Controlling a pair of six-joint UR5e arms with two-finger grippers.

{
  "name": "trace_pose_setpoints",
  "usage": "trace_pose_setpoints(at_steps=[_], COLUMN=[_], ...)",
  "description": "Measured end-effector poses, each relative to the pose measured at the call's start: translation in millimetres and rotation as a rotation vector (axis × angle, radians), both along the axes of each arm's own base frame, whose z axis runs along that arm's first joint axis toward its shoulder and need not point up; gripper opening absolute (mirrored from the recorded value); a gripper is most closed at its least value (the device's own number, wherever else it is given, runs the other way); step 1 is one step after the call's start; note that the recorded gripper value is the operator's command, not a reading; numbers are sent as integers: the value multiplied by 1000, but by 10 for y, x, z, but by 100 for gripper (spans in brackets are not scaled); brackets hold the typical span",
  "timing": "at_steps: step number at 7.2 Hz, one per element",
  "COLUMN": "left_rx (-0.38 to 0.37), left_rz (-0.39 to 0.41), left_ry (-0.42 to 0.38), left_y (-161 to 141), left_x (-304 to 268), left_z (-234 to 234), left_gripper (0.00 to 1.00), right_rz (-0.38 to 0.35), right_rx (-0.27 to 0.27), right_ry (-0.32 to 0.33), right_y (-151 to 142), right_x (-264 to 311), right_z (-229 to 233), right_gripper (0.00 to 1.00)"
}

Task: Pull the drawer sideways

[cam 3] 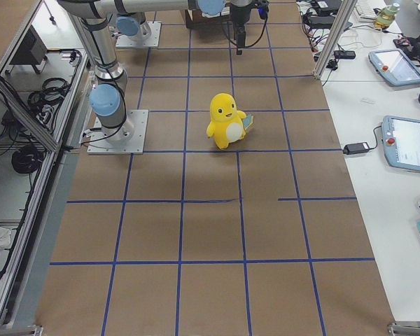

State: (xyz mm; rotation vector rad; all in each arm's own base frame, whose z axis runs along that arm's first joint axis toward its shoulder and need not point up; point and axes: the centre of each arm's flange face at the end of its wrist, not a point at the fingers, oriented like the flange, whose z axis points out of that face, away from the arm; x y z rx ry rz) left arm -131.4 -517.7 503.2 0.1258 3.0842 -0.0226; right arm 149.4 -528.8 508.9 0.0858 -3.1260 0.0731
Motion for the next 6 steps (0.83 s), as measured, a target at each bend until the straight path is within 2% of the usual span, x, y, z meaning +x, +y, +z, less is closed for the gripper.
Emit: trace_pose_setpoints(at_steps=[3,6], left_rx=[-15,-17], left_rz=[-57,-60], left_ry=[22,30], left_y=[124,199], left_x=[8,53], left_z=[76,115], left_gripper=[100,100], right_rz=[0,0], right_rx=[0,0], right_ry=[0,1], right_y=[0,0], right_x=[0,-1], right_z=[0,0], right_gripper=[100,100])
